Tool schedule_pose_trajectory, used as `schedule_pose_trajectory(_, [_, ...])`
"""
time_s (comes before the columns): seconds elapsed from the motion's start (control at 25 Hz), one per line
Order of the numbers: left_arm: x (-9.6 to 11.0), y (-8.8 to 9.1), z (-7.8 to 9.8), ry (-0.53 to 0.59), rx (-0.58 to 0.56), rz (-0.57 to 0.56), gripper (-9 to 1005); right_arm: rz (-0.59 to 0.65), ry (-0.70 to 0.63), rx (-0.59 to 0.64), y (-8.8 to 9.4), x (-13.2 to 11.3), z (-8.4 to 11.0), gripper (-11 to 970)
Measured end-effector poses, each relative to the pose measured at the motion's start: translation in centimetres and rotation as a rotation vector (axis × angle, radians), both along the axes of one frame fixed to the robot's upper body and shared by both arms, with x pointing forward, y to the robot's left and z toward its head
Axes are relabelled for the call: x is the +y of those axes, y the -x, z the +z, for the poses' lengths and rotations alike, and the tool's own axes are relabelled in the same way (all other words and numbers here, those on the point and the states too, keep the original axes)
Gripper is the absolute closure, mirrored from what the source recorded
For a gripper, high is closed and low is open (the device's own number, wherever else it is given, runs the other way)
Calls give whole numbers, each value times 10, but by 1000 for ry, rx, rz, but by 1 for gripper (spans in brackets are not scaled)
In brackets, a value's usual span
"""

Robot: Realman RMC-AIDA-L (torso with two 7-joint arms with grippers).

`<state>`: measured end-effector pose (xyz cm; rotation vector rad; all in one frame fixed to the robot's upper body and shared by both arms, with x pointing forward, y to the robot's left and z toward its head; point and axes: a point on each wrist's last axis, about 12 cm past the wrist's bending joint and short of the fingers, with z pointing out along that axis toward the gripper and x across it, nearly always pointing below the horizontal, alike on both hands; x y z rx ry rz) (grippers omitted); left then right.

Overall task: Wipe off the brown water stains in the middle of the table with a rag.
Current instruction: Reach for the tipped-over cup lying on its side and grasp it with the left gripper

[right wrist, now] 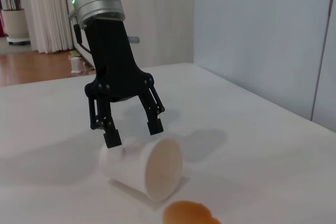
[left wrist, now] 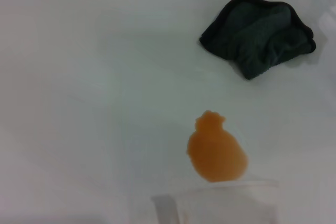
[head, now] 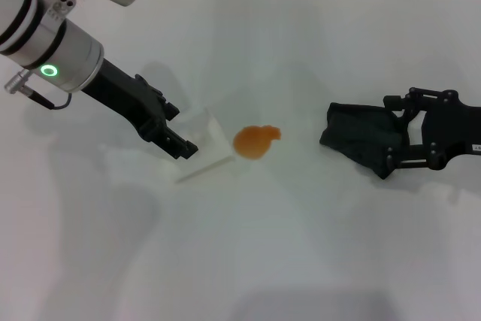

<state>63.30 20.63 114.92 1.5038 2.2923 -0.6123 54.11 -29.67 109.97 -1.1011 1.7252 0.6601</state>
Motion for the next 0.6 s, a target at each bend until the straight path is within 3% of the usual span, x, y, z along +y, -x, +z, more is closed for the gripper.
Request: schedule_pose_trajectory(0.6, [-2,1,-3,-1,41,39,109,-1,4,-8,-1,0,2,108])
